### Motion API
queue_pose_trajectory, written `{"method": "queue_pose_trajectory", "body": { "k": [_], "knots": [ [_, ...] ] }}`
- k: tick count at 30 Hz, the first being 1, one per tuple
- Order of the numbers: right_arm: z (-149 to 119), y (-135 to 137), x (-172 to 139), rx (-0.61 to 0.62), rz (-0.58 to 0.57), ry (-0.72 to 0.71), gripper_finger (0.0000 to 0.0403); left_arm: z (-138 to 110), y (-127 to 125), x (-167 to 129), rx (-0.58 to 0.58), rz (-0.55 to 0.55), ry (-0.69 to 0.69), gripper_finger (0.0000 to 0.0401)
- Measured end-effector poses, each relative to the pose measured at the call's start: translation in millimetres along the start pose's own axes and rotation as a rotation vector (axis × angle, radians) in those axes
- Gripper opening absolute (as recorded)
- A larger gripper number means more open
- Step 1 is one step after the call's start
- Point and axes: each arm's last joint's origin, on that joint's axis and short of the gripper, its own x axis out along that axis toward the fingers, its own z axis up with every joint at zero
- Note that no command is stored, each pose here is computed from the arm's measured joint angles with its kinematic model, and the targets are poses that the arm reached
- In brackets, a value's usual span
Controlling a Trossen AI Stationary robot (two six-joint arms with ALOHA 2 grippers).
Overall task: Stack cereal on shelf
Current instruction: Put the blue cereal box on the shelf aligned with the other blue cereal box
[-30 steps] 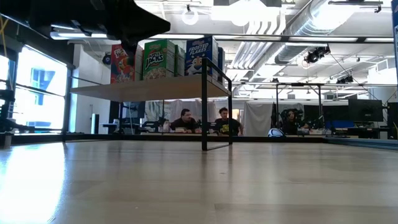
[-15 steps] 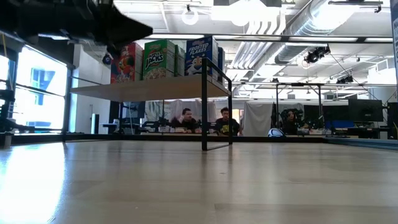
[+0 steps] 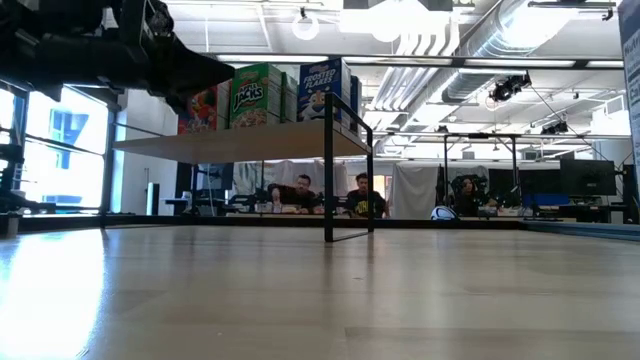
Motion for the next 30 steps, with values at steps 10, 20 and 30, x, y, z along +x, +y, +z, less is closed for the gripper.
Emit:
{"method": "queue_pose_trajectory", "body": {
  "k": [10,20,30],
  "knots": [
    [-33,8,18,0.146,-0.061,0.041,0.0293,-1,-2,0,-0.008,-0.011,0.008,0.0],
    [-43,-1,45,0.132,-0.107,0.095,0.0298,-1,-2,0,-0.008,-0.011,0.008,0.0],
    [-45,1,63,0.124,-0.023,0.128,0.0233,-2,-1,0,-0.005,-0.01,0.018,0.0]
  ]
}}
